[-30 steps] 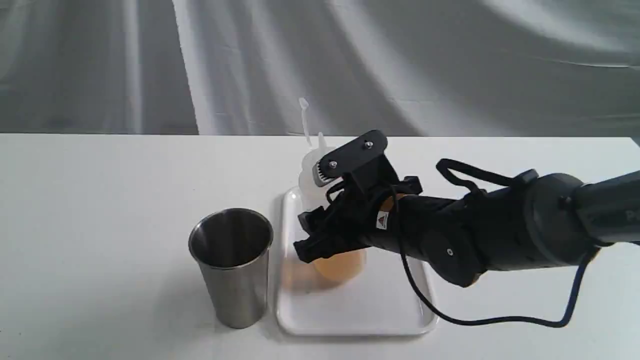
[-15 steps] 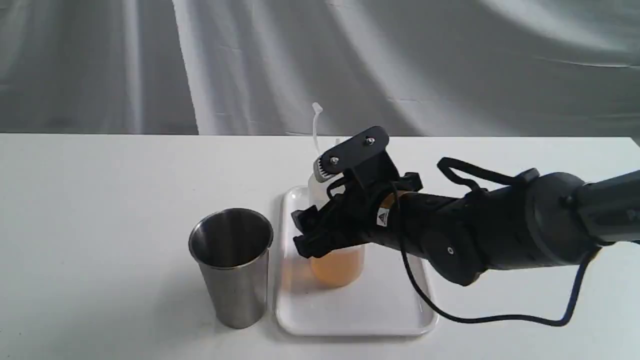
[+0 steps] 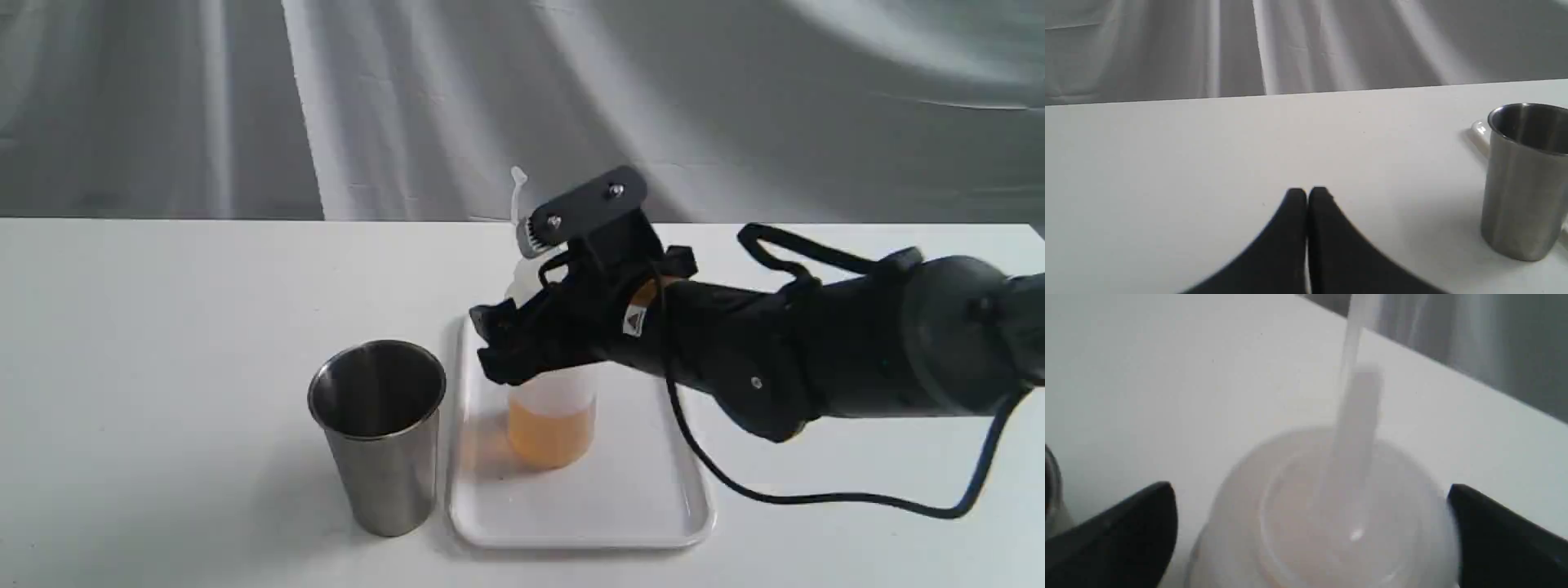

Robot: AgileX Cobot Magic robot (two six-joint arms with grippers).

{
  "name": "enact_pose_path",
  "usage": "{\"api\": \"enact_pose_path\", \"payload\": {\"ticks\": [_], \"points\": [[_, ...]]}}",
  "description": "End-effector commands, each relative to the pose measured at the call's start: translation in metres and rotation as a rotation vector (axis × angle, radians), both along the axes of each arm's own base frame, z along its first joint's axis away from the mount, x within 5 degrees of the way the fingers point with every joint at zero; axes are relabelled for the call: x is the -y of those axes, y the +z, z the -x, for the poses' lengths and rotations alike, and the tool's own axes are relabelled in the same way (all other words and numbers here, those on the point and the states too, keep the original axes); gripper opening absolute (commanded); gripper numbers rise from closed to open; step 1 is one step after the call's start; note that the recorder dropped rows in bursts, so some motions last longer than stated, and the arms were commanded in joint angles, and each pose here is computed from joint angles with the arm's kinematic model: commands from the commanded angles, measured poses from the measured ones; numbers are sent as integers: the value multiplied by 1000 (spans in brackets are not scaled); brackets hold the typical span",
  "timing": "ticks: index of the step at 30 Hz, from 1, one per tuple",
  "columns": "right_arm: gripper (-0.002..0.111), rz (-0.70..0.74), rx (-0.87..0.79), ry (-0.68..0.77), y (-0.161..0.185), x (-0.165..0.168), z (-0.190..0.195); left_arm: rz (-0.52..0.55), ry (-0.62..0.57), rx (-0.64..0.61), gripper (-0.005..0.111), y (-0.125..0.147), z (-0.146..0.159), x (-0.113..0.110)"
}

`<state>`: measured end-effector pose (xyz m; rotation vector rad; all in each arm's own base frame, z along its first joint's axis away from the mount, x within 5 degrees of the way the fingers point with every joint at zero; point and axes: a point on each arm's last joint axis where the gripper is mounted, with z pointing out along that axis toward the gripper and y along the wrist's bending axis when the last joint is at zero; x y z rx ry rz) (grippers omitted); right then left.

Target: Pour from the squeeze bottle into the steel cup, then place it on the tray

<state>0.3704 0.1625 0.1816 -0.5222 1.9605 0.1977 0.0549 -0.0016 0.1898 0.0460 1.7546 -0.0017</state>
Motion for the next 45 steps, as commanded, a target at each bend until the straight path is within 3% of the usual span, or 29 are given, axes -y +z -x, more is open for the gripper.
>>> {"api": "enact_pose_path", "payload": {"ticks": [1,12,22,25,34,37,45], "points": [[87,-34,90,-6,34,5,4,6,2,6,0,-1,0,0],[87,-36,281,38,130,23,51,4,2,6,0,-1,0,0],[83,-75,414,42,152,65,150,4,2,6,0,-1,0,0],[70,-94,462,40,155,77,179,6,2,6,0,-1,0,0],[1,-170,542,28,145,102,236,6,2,6,0,-1,0,0],[0,-244,522,15,139,106,246,4,2,6,0,-1,0,0],[0,-255,515,8,134,109,252,4,2,6,0,-1,0,0]]}}
